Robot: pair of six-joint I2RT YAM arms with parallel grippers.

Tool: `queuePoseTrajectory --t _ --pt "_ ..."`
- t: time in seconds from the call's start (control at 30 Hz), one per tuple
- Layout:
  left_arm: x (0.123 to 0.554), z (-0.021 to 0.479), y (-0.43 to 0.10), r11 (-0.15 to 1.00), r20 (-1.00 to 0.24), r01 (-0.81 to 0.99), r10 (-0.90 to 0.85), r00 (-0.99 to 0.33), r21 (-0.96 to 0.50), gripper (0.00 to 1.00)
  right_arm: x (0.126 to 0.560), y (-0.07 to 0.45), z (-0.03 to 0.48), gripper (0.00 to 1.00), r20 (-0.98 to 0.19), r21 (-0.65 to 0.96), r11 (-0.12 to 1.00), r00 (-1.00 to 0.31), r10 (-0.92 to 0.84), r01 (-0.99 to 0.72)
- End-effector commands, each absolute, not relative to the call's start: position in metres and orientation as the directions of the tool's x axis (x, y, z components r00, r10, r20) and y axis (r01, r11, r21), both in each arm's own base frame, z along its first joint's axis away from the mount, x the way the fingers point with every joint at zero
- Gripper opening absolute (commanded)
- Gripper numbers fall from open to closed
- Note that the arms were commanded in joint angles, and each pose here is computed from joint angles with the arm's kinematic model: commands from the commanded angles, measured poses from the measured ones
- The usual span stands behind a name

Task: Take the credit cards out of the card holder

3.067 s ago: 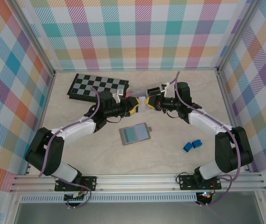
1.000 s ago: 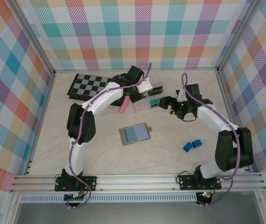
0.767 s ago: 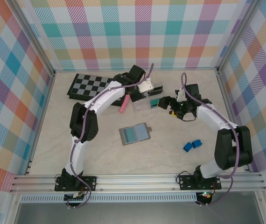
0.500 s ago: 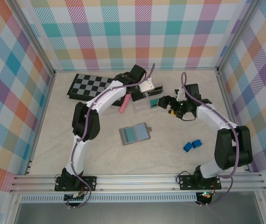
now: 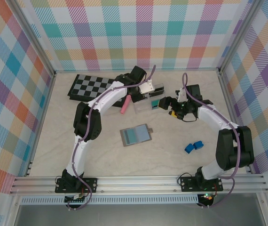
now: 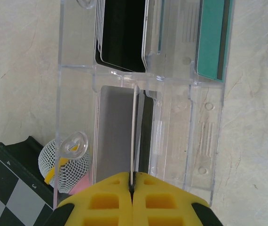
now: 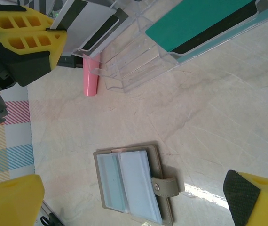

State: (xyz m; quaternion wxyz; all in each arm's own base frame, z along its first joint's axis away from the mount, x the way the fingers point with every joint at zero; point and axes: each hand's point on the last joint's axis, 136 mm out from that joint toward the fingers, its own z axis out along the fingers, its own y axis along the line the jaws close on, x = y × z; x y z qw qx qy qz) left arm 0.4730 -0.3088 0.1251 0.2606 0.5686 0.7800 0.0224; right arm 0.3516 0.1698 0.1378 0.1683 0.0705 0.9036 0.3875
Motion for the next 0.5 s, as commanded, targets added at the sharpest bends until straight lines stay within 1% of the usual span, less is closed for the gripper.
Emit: queuePoseTrajectory --t 0.0,0.1,0.2,0.3,0.47 --pt "0.489 0.132 -0.306 0.358 -0.385 0.853 0.900 -0.205 0.381 0.04 0.352 0.172 0.136 1.00 -0.238 0.739 0.673 -0.937 0.254 -0.006" --pt "0.491 0.132 -0.305 0.362 -0.385 0.850 0.899 -0.209 0.384 0.07 0.352 0.172 0.135 1.00 -0.234 0.741 0.671 -0.939 0.251 -0.006" --pt "0.492 0.134 -0.304 0.378 -0.393 0.842 0.893 -0.221 0.385 0.17 0.352 0.172 0.135 1.00 -0.234 0.742 0.670 -0.939 0.251 -0.006" --pt "0.495 0.145 -0.305 0.417 -0.423 0.822 0.873 -0.243 0.388 0.27 0.352 0.172 0.134 1.00 -0.233 0.742 0.671 -0.940 0.250 -0.006" --pt "0.493 0.173 -0.311 0.471 -0.501 0.804 0.826 -0.258 0.362 0.31 0.353 0.173 0.131 1.00 -0.227 0.743 0.669 -0.942 0.247 -0.004"
